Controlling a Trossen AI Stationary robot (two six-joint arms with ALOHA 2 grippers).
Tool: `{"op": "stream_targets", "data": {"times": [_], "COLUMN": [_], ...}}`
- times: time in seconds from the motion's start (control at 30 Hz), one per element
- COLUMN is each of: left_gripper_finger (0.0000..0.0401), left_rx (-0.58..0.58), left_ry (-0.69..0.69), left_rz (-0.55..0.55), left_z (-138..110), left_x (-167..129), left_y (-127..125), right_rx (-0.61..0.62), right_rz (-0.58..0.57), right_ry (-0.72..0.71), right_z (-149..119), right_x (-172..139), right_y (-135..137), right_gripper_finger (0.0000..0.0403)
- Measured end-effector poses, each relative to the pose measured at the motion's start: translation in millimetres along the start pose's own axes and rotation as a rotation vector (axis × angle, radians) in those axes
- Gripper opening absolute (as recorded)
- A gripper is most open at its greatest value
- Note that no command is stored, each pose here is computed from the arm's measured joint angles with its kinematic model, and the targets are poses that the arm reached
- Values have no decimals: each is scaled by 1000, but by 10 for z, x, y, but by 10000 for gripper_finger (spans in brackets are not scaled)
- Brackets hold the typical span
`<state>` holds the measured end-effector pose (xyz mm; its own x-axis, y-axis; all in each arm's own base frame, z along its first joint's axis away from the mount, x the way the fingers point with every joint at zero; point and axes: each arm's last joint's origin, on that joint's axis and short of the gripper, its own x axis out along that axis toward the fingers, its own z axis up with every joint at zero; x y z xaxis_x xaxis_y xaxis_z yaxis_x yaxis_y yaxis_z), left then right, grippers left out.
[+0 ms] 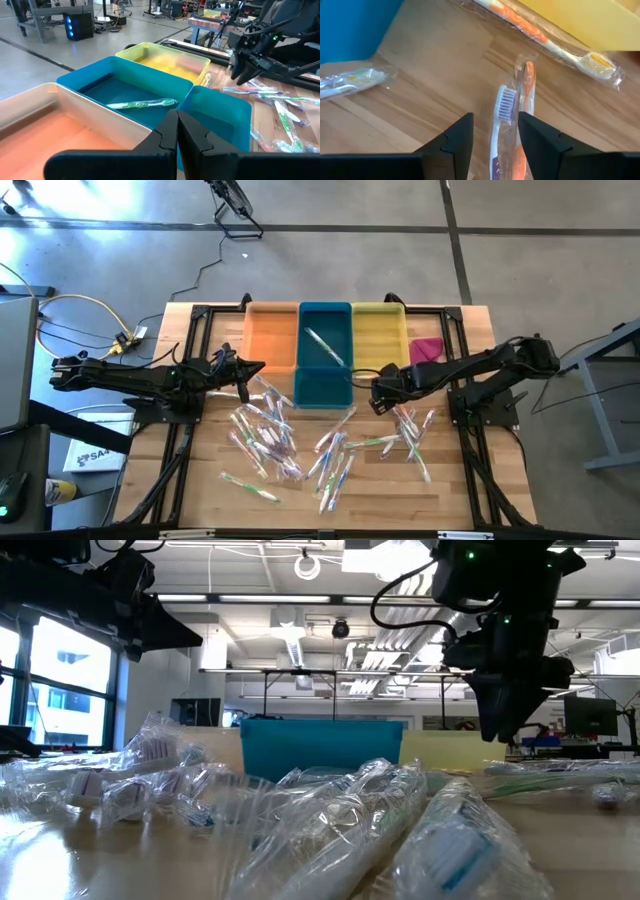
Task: Pick & Place Toothbrushes
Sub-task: Put the violet toothbrush into the yellow bin
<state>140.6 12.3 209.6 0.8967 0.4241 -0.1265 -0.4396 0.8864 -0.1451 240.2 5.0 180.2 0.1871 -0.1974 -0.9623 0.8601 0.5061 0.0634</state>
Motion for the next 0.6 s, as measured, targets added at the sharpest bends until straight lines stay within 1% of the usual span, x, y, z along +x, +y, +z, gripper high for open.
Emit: {"op": "stream_targets", "data": {"times": [0.23, 0.37, 0.6], "left_gripper_finger": [0, 0, 0], "left_rx": [0, 0, 0], "left_ry": [0, 0, 0], "left_rz": [0, 0, 0], "left_z": [0, 0, 0], "left_x": [0, 0, 0], "left_y": [0, 0, 0], "right_rx": [0, -8, -25], "right_rz": [-3, -29, -92], "right_ry": [-9, -13, 24], "right_z": [3, 2, -23], "right_x": [4, 54, 220], "right_y": [3, 12, 42], "right_gripper_finger": [127, 123, 122]}}
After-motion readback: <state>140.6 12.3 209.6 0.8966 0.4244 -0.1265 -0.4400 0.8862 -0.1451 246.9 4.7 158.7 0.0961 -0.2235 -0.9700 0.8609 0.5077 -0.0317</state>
